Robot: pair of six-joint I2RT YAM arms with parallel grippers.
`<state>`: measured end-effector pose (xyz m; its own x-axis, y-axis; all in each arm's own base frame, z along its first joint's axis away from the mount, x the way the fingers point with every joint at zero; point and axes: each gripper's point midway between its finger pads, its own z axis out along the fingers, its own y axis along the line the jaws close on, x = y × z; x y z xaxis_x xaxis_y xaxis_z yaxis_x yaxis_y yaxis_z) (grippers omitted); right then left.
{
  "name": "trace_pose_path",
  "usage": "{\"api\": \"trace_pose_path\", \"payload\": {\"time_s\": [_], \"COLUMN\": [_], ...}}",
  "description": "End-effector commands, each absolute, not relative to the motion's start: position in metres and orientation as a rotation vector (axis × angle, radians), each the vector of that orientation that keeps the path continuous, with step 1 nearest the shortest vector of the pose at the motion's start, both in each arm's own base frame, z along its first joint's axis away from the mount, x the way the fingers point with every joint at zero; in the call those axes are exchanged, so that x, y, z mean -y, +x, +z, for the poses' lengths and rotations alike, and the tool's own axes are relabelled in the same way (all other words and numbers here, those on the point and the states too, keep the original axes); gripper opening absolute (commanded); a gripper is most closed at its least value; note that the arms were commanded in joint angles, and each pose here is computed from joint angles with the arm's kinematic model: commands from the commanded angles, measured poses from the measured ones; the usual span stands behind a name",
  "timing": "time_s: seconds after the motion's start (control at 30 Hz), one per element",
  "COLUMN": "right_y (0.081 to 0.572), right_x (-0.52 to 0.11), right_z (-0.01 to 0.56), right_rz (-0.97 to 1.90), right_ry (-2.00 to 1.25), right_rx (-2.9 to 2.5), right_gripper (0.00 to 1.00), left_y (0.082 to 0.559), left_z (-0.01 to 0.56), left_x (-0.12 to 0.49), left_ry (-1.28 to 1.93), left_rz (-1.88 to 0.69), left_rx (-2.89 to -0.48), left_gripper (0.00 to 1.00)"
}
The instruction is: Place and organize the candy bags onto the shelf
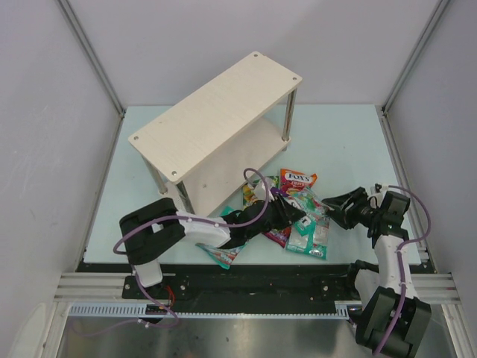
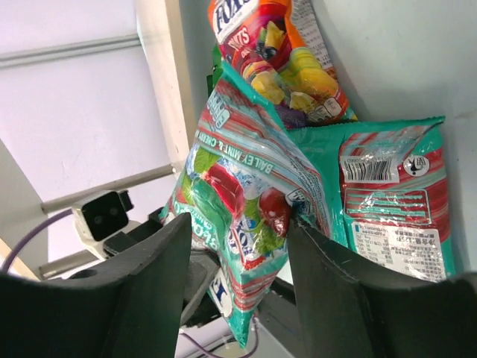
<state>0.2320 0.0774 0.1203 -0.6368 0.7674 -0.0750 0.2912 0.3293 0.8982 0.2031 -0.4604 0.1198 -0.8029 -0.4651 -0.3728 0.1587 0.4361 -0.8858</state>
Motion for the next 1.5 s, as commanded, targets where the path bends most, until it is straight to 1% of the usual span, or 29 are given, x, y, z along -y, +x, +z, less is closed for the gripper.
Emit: {"api": "trace_pose_path", "payload": {"time_s": [0.0, 0.03, 0.07, 0.1, 0.13, 0.17, 0.23, 0.27, 0.33, 0.37, 0.43, 0.63, 0.67, 0.77, 0.8, 0.9, 1.0, 1.13, 1.33, 1.47], "right_y": [0.242, 0.243, 0.242, 0.243, 0.244, 0.243, 0.244, 0.244, 0.244, 0.244, 0.247, 0.248, 0.246, 0.245, 0.245, 0.246, 0.248, 0.25, 0.25, 0.251], "right_x": [-0.073, -0.072, -0.071, -0.07, -0.069, -0.069, -0.069, -0.069, -0.07, -0.072, -0.075, -0.088, -0.09, -0.092, -0.092, -0.094, -0.095, -0.095, -0.095, -0.097], "right_z": [0.142, 0.142, 0.139, 0.137, 0.137, 0.135, 0.13, 0.13, 0.129, 0.13, 0.138, 0.173, 0.175, 0.193, 0.195, 0.213, 0.229, 0.248, 0.269, 0.268], "right_rz": [1.216, 1.196, 1.19, 1.174, 1.166, 1.163, 1.159, 1.162, 1.178, 1.186, 1.201, 1.272, 1.293, 1.294, 1.289, 1.283, 1.296, 1.309, 1.314, 1.324], "right_ry": [0.73, 0.722, 0.729, 0.708, 0.701, 0.699, 0.688, 0.682, 0.665, 0.652, 0.617, 0.457, 0.475, 0.412, 0.411, 0.375, 0.345, 0.299, 0.261, 0.252], "right_rx": [-2.061, -2.064, -2.08, -2.089, -2.094, -2.104, -2.124, -2.127, -2.132, -2.128, -2.101, -1.96, -1.953, -1.868, -1.851, -1.785, -1.73, -1.656, -1.575, -1.573], "right_gripper": [0.59, 0.6, 0.6, 0.61, 0.61, 0.62, 0.63, 0.63, 0.64, 0.64, 0.65, 0.69, 0.7, 0.74, 0.77, 0.82, 0.85, 0.86, 0.88, 0.9], "left_y": [0.2, 0.197, 0.196, 0.196, 0.195, 0.195, 0.193, 0.193, 0.191, 0.189, 0.187, 0.18, 0.18, 0.185, 0.189, 0.196, 0.202, 0.205, 0.213, 0.216], "left_z": [0.162, 0.16, 0.172, 0.176, 0.174, 0.187, 0.19, 0.203, 0.208, 0.214, 0.228, 0.265, 0.275, 0.29, 0.293, 0.307, 0.319, 0.325, 0.32, 0.329], "left_x": [0.446, 0.442, 0.44, 0.437, 0.434, 0.432, 0.427, 0.425, 0.42, 0.421, 0.418, 0.419, 0.42, 0.421, 0.42, 0.422, 0.426, 0.431, 0.435, 0.435], "left_ry": [-0.155, -0.129, -0.095, -0.081, -0.059, -0.029, 0.02, 0.029, 0.062, 0.079, 0.103, 0.234, 0.253, 0.315, 0.319, 0.349, 0.375, 0.405, 0.44, 0.48], "left_rz": [-1.407, -1.383, -1.377, -1.361, -1.33, -1.326, -1.279, -1.288, -1.27, -1.286, -1.319, -1.484, -1.5, -1.501, -1.498, -1.548, -1.613, -1.706, -1.729, -1.772], "left_rx": [-2.029, -2.049, -2.028, -2.026, -2.047, -2.021, -2.033, -2.01, -2.008, -2.002, -1.975, -1.881, -1.86, -1.838, -1.836, -1.805, -1.78, -1.768, -1.795, -1.765], "left_gripper": [0.3, 0.28, 0.26, 0.22, 0.19, 0.15, 0.12, 0.09, 0.06, 0.03, 0.0, 0.0, 0.0, 0.0, 0.0, 0.0, 0.0, 0.0, 0.0, 0.0]}}
